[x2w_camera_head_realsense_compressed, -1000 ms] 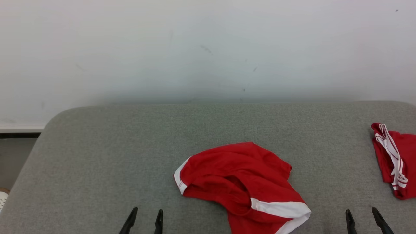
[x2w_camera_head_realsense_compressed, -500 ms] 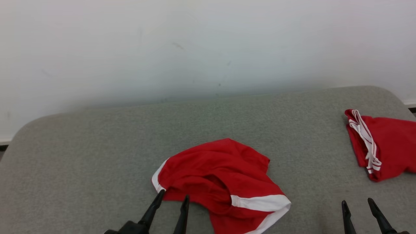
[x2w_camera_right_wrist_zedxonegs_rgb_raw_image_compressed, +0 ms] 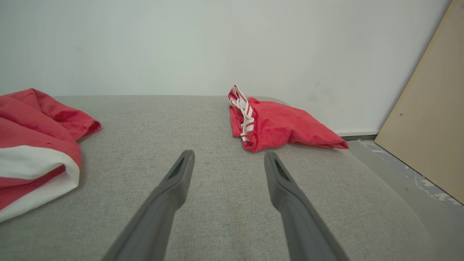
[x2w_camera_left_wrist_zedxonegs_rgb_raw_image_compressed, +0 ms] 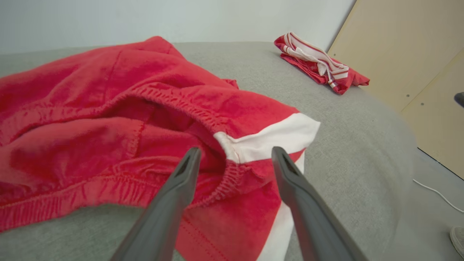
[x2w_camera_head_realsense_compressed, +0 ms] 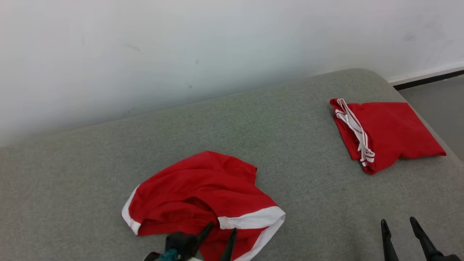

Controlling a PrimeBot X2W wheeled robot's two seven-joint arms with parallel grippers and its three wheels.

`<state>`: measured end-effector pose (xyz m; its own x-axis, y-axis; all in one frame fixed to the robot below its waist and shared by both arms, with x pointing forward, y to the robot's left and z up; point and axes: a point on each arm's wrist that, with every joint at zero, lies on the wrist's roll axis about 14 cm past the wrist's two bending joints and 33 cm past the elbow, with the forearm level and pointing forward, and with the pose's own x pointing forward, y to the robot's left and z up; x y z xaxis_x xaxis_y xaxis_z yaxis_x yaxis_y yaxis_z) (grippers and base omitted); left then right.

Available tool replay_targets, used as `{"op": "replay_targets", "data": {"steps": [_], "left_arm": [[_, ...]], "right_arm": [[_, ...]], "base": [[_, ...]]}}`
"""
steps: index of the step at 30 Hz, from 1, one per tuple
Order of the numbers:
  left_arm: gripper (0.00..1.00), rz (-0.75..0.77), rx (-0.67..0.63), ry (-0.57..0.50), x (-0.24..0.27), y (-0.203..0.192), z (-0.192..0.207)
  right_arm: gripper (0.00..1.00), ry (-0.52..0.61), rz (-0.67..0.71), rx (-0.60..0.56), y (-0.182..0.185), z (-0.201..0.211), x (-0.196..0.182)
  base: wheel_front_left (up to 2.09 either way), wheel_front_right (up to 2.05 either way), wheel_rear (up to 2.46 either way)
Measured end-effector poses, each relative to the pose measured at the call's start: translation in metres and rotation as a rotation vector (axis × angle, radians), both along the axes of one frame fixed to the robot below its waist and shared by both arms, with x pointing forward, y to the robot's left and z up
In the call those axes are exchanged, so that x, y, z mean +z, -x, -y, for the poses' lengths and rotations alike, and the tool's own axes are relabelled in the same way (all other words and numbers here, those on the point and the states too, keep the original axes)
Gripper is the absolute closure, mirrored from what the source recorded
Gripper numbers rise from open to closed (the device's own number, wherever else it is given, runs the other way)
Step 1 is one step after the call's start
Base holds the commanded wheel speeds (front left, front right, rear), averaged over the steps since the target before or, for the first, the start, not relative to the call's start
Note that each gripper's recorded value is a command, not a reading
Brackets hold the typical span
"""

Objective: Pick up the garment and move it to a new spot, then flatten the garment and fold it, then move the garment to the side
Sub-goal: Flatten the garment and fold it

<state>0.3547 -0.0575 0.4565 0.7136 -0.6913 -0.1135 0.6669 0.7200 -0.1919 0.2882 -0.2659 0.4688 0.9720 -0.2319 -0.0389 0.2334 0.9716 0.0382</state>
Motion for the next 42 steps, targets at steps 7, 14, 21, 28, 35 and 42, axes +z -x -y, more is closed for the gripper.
{"op": "replay_targets", "data": {"steps": [7,14,21,28,35,42], "left_arm": [[0.0,-0.054,-0.017,-0.036,-0.019,-0.011,0.013],[1.0,-0.089,-0.073,-0.017,-0.022,-0.012,0.026],[1.0,-0.063,-0.103,0.044,0.007,-0.033,0.044],[1.0,0.136,-0.12,0.05,0.09,-0.097,0.057],[1.0,0.318,-0.127,0.053,0.161,-0.139,0.069],[1.0,0.403,-0.174,0.063,0.189,-0.138,0.083]], "right_arm": [[0.0,0.0,-0.017,-0.046,0.004,0.013,-0.003],[0.0,0.0,-0.026,-0.05,0.002,0.014,-0.005],[0.0,-0.007,-0.019,-0.055,0.0,0.015,-0.003],[0.0,-0.009,-0.002,-0.061,0.001,0.016,0.002],[0.0,-0.025,0.0,-0.117,0.016,0.029,0.002],[0.0,-0.034,-0.007,-0.163,0.031,0.038,-0.001]], "base": [[0.0,0.0,0.0],[0.0,0.0,0.0],[0.0,0.0,0.0],[0.0,0.0,0.0],[0.0,0.0,0.0],[0.0,0.0,0.0]]}}
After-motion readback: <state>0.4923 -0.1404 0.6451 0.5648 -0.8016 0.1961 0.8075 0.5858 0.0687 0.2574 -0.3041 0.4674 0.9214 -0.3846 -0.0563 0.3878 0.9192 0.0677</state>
